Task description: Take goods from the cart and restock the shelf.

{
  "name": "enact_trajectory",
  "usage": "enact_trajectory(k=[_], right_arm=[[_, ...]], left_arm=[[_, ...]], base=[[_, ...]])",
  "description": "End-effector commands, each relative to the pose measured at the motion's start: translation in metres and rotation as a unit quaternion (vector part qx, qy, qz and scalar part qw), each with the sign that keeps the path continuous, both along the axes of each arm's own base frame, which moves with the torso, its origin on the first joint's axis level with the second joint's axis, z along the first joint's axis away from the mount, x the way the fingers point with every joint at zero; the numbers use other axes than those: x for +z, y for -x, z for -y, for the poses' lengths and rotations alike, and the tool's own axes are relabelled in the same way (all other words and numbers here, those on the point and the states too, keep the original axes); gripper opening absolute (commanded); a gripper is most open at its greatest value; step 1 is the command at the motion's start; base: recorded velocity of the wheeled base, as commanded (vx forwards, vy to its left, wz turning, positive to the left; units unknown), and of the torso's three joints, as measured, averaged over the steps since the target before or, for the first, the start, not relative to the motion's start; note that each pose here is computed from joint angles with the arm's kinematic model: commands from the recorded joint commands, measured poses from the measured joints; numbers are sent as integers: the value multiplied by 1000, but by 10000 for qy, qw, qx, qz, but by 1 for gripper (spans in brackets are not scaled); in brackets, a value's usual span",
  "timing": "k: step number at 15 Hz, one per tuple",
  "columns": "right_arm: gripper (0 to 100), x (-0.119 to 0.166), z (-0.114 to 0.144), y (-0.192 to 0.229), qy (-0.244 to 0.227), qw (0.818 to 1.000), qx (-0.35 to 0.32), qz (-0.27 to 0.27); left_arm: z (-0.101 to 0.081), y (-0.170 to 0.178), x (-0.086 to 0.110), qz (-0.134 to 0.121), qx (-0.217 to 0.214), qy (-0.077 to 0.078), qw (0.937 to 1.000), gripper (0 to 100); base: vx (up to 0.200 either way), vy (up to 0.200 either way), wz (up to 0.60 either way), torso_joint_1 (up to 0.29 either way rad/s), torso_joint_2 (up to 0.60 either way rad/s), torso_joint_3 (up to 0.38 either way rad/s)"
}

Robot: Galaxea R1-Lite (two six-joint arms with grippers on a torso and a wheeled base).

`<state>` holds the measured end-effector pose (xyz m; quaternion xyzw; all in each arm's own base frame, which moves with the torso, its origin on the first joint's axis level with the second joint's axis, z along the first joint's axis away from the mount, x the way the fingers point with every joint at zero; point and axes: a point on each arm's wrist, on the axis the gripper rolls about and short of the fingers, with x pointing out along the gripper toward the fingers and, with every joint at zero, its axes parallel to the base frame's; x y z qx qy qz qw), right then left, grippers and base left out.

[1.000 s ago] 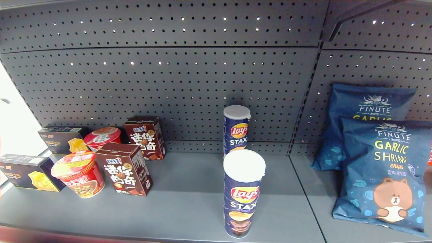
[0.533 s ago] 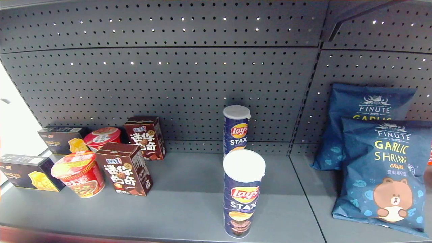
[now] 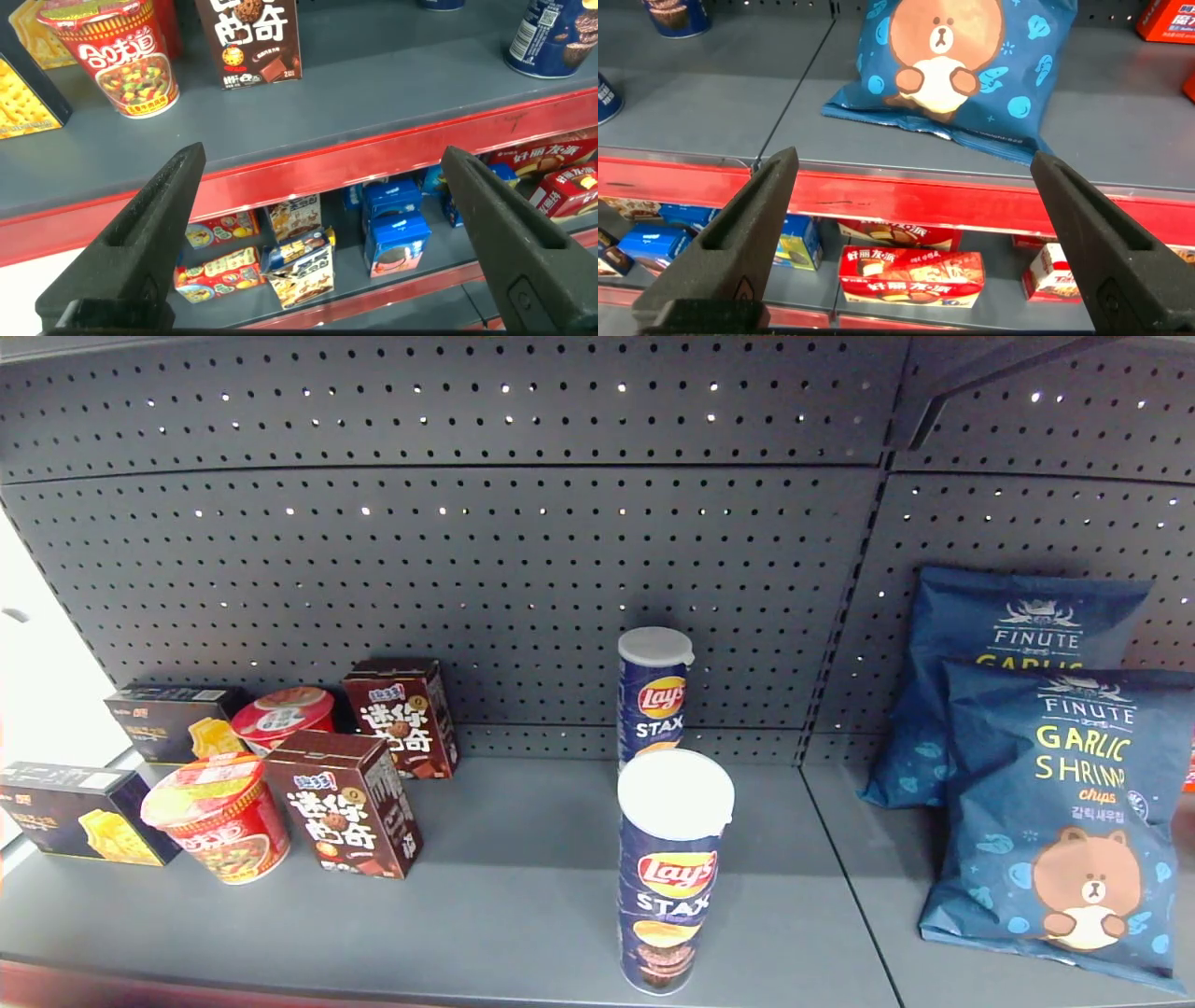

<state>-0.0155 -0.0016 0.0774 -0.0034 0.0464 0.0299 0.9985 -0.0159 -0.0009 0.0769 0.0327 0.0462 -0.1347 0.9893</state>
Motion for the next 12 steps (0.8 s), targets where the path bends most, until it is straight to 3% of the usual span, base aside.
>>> enact_trajectory(k=[1, 2, 12], right_arm=[[100, 0, 0, 0, 18, 10000, 10, -2], [100, 0, 0, 0, 33, 10000, 26, -16], [100, 0, 0, 0, 33, 10000, 26, -9]], left_arm=[[0, 0, 0, -8, 2, 0, 10000, 100], [0, 0, 0, -8, 2, 0, 10000, 100], [0, 0, 0, -4, -7, -14, 10000, 100]], base=[[0, 0, 0, 0, 0, 0], [0, 0, -600, 2, 7, 2], [0, 0, 0, 0, 0, 0]])
